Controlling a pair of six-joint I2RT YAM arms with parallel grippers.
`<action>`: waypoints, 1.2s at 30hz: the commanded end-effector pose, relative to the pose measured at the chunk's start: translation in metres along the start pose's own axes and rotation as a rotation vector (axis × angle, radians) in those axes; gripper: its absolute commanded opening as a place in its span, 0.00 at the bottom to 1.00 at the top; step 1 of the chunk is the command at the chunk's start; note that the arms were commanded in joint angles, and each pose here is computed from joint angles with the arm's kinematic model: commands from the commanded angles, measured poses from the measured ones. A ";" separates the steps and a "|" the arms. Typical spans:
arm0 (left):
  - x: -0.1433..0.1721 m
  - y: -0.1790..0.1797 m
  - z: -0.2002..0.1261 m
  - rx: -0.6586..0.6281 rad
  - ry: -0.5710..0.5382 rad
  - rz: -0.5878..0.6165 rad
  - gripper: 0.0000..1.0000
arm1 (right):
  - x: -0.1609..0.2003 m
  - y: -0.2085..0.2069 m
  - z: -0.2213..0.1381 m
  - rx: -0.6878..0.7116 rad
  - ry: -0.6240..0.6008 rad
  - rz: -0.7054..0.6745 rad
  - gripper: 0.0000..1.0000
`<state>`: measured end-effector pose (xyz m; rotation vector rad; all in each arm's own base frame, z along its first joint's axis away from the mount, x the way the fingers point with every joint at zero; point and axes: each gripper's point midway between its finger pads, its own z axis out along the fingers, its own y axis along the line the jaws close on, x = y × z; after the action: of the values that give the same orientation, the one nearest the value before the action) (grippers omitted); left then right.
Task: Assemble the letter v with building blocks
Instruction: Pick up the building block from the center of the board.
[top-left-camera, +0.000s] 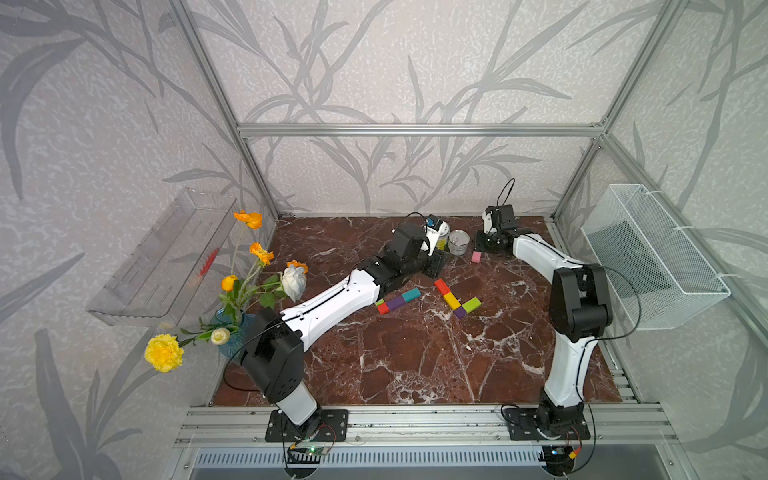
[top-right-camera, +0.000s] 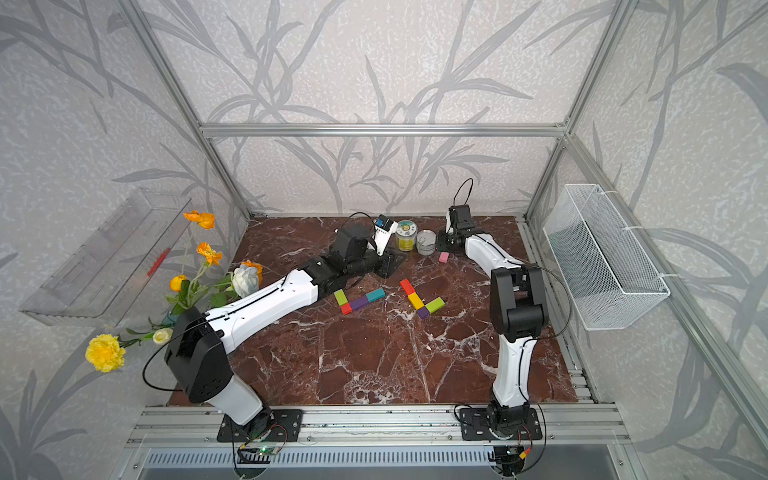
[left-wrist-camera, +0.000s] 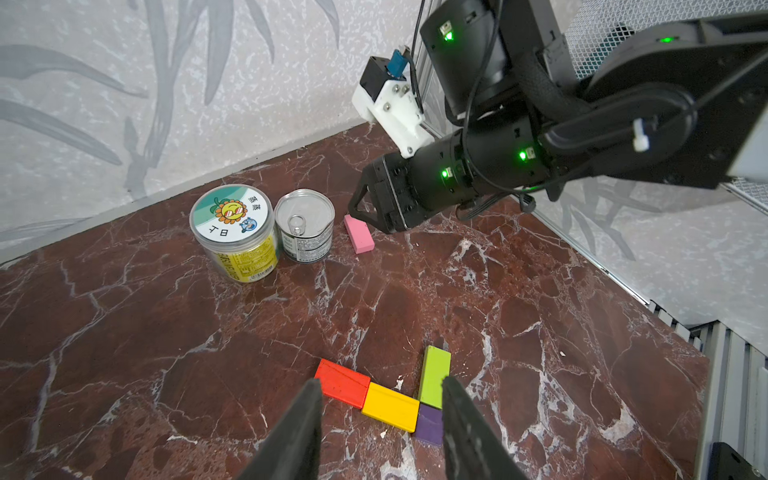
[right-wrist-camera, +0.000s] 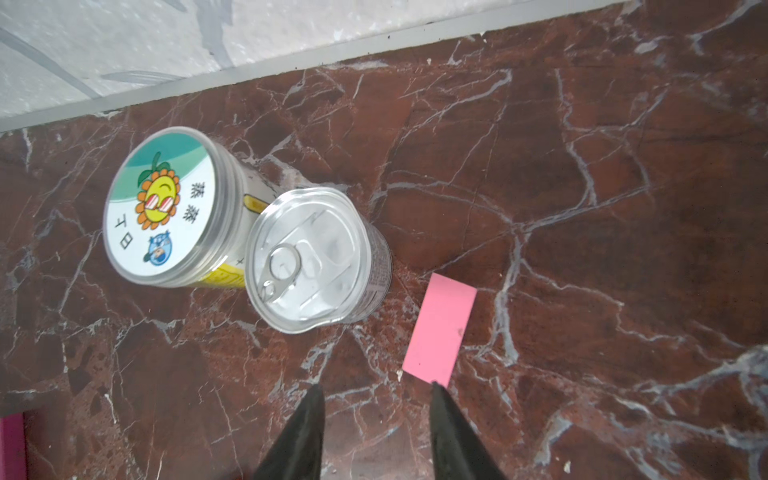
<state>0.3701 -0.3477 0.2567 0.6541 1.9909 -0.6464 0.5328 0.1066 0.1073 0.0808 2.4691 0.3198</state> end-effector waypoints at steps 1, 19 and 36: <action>-0.006 0.006 -0.006 -0.029 -0.021 0.020 0.47 | 0.007 -0.010 0.008 0.042 0.059 -0.017 0.46; -0.002 0.011 0.003 -0.045 -0.009 0.017 0.49 | 0.021 -0.024 0.042 0.104 0.167 -0.060 0.59; 0.004 0.018 0.017 -0.045 -0.001 -0.008 0.52 | 0.043 -0.043 0.060 0.163 0.288 -0.058 0.82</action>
<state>0.3841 -0.3432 0.2385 0.6281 2.0245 -0.6034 0.5402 0.0912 0.0305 0.0253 2.7354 0.1424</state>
